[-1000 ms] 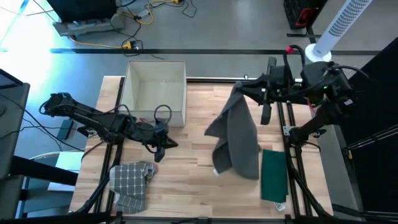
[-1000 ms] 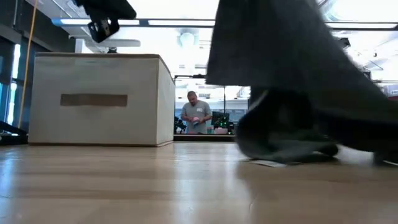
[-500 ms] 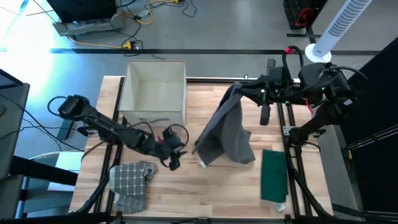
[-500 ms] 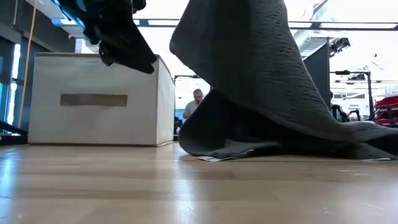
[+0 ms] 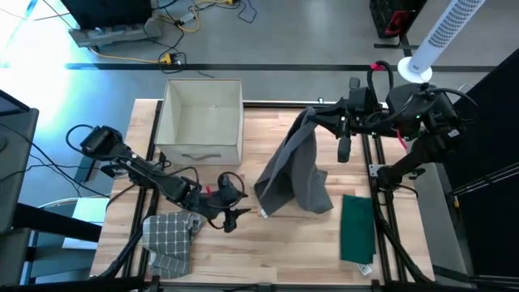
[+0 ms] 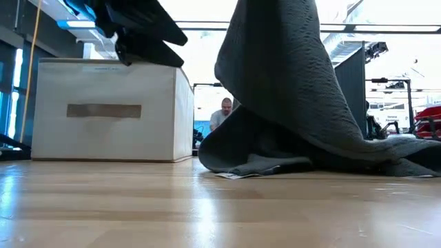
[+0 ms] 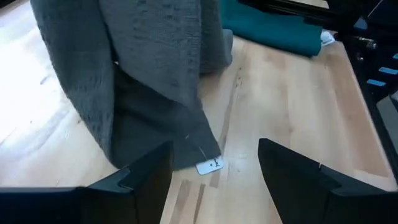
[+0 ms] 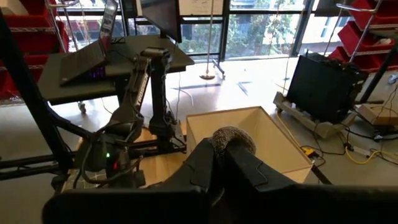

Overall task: Fold towel
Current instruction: Fold the gray towel

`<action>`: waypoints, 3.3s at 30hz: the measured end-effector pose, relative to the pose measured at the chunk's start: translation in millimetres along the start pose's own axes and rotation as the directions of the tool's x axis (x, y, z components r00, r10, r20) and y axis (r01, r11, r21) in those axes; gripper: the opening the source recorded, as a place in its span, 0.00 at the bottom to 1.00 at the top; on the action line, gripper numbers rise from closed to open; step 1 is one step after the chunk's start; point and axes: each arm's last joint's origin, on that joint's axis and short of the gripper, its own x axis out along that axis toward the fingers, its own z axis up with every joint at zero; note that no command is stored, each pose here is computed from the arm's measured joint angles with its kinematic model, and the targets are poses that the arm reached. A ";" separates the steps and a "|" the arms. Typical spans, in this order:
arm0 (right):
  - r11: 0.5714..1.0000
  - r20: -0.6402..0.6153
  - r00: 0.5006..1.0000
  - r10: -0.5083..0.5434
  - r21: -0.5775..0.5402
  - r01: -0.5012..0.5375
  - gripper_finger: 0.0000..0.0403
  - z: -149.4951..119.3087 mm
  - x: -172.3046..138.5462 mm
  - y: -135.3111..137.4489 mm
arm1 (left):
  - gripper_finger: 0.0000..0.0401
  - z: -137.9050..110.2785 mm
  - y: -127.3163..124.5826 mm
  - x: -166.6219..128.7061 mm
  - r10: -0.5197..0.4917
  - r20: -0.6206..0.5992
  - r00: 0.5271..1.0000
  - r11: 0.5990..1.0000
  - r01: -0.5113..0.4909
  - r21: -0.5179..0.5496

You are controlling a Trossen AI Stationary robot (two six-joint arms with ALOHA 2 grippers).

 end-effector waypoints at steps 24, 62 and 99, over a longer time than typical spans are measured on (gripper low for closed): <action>0.999 0.003 1.000 -0.024 0.027 0.024 0.02 0.1 -0.2 -0.8 | 0.57 10.8 23.8 52.1 -0.007 0.120 0.993 0.998 0.014 -0.059; 0.877 -0.102 0.987 -0.121 0.455 0.154 0.04 -12.0 -1.6 -5.1 | 0.00 87.5 66.3 -168.2 -0.038 0.317 0.948 0.999 0.038 0.007; 0.797 -0.672 0.698 0.245 0.550 0.249 0.02 -322.0 202.9 24.7 | 0.00 -68.3 24.7 -126.6 -0.291 -0.550 0.782 0.903 0.035 -0.428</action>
